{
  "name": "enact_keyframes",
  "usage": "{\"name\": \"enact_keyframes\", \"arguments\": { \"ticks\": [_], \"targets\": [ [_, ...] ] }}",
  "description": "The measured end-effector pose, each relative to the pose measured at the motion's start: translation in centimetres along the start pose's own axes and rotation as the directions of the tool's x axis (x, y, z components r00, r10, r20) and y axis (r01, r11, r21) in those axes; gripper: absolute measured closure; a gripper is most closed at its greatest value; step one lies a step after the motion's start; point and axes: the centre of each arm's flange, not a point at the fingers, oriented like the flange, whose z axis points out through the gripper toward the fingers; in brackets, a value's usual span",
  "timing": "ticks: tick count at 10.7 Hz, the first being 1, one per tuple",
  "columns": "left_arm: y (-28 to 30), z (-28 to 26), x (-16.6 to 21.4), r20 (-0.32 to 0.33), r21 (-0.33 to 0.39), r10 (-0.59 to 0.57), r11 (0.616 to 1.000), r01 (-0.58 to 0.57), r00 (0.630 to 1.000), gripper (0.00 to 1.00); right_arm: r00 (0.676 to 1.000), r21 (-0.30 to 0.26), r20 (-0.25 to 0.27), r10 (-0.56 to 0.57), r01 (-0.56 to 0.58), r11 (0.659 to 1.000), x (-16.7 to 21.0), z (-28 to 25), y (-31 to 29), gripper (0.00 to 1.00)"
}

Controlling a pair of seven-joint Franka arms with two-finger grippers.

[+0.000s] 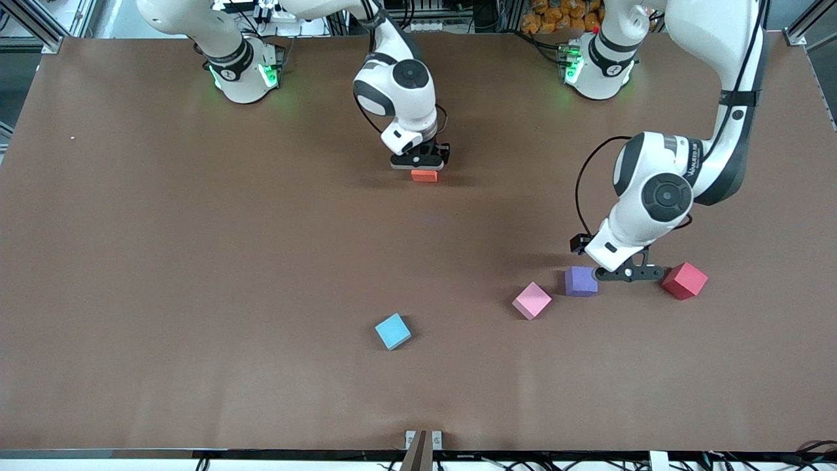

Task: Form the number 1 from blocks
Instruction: 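Place orange beside purple with the right gripper while the left gripper reaches purple, then grasp the second purple block with the left gripper while the right gripper retracts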

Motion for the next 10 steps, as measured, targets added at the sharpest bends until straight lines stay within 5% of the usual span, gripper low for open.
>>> {"name": "enact_keyframes", "arguments": {
  "ticks": [2, 7, 10],
  "targets": [
    [-1.6, 1.3, 0.4, -0.003, -0.040, 0.075, 0.996, -0.075, 0.997, 0.00, 1.000, -0.007, -0.005, -0.007, 0.007, 1.000, 0.1, 0.1, 0.1, 0.36],
    [-0.8, 3.8, 0.7, 0.026, -0.102, 0.031, 0.994, -0.028, 0.999, 0.00, 1.000, -0.024, -0.023, 0.006, -0.007, 1.000, 2.5, 0.2, 1.5, 0.35],
    [-2.0, 4.2, 1.9, 0.017, -0.105, -0.013, 0.994, 0.014, 1.000, 0.00, 1.000, -0.017, -0.027, 0.011, -0.011, 1.000, 2.5, -0.3, 1.4, 0.01]
  ]
}}
